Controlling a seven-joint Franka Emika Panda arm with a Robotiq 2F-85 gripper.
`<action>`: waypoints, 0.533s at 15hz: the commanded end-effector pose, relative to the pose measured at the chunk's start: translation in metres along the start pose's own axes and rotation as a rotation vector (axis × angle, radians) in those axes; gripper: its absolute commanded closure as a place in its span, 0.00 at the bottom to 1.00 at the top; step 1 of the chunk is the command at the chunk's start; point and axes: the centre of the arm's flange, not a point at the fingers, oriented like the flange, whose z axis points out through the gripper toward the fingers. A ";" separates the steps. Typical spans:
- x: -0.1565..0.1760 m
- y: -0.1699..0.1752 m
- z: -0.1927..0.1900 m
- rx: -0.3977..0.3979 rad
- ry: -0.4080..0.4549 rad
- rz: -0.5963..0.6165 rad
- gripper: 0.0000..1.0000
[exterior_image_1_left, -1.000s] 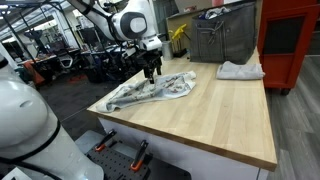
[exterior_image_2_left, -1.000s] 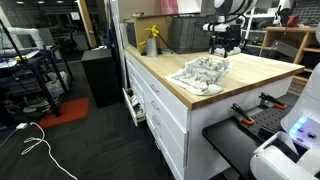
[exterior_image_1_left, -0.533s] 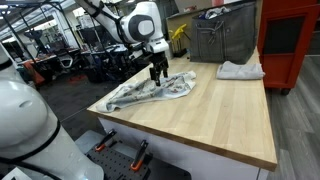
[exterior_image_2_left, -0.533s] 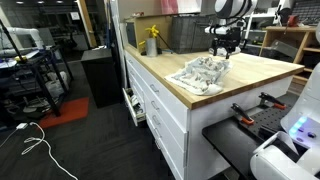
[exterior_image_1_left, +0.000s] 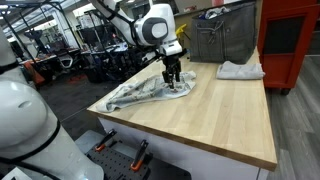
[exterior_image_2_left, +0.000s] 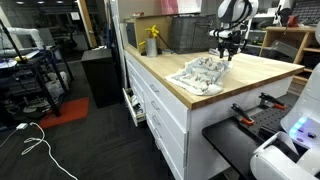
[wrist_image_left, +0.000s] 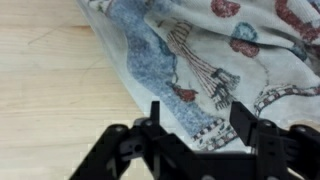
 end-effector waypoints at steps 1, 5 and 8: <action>0.007 -0.012 0.000 0.026 -0.018 0.094 0.57; 0.016 -0.020 -0.005 0.070 0.003 0.174 0.88; 0.020 -0.024 0.000 0.081 0.018 0.214 1.00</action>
